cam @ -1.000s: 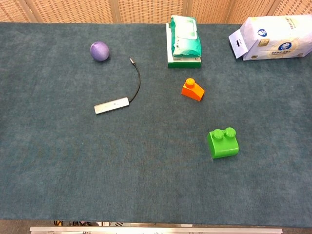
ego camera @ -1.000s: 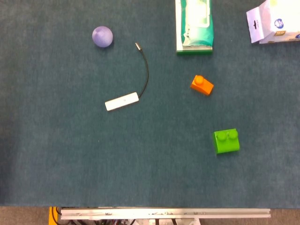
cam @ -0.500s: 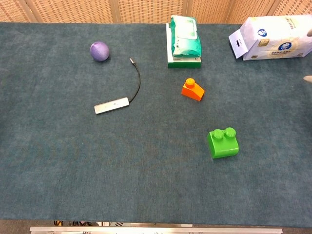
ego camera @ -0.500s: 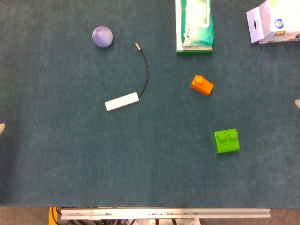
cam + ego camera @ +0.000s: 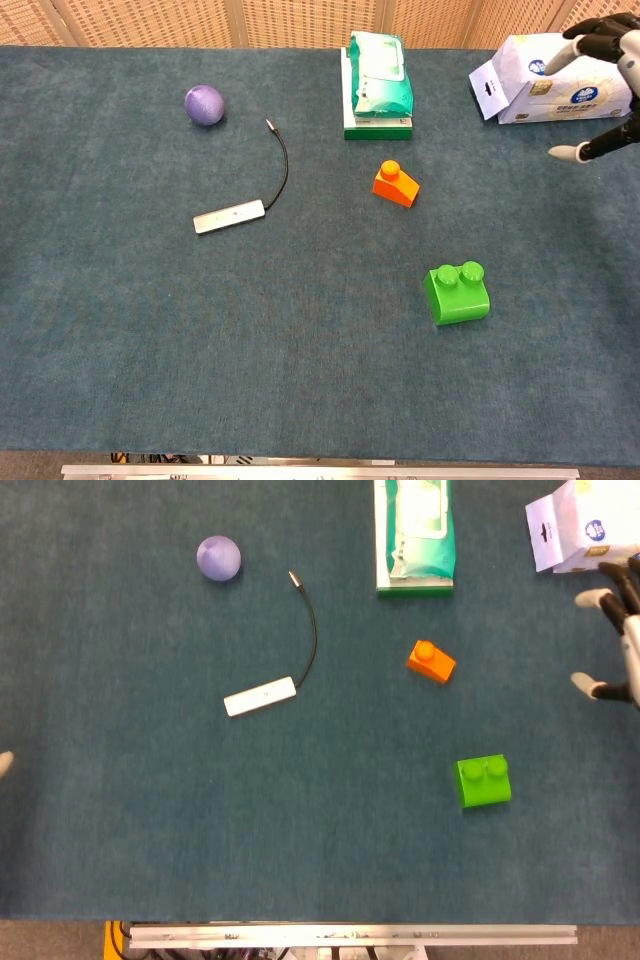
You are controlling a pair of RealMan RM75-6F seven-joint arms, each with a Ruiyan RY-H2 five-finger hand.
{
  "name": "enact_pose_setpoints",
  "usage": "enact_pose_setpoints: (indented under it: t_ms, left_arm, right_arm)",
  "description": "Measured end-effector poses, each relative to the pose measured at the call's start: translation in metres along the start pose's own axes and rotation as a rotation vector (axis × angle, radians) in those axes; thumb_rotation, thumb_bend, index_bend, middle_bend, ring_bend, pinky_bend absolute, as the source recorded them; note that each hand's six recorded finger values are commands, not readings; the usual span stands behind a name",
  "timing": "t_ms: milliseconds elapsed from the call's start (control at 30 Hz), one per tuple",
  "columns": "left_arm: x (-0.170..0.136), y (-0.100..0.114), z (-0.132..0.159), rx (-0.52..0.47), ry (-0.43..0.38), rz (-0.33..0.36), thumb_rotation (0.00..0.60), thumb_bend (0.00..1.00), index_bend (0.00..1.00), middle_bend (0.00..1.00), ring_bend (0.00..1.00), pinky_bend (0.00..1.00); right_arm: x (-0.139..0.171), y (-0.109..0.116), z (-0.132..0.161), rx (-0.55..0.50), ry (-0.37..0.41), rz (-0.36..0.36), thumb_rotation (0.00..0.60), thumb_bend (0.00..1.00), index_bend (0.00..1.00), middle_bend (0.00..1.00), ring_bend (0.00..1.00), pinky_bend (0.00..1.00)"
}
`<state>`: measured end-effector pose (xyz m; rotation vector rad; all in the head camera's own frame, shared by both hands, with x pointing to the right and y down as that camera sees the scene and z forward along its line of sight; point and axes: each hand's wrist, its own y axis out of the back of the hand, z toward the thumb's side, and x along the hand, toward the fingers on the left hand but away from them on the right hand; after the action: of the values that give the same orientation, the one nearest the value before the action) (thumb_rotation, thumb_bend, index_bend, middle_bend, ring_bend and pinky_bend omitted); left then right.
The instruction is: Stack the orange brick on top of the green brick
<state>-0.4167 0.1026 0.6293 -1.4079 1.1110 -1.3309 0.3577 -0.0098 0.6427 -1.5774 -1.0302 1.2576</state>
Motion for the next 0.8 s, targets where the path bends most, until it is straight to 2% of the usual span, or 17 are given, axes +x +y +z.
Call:
enact_pose_setpoints:
  t_ms: [267, 567, 800]
  left_arm:
    - [-0.005, 0.003, -0.009, 0.029, 0.002, 0.003, 0.600, 0.00, 0.57, 0.46, 0.44, 0.54]
    - [-0.011, 0.000, -0.021, 0.046, 0.018, -0.017, 0.600, 0.00, 0.57, 0.46, 0.44, 0.54]
    - [-0.014, -0.003, -0.028, 0.039, 0.028, -0.030, 0.600, 0.00, 0.57, 0.46, 0.44, 0.54]
  right_arm:
    - [-0.027, -0.018, 0.030, 0.018, -0.012, 0.059, 0.600, 0.00, 0.33, 0.20, 0.06, 0.04]
    - [-0.038, -0.038, 0.067, 0.060, 0.093, 0.122, 0.600, 0.00, 0.34, 0.20, 0.06, 0.04]
    - [-0.041, -0.051, 0.077, 0.129, 0.149, 0.149, 0.600, 0.00, 0.34, 0.20, 0.06, 0.04]
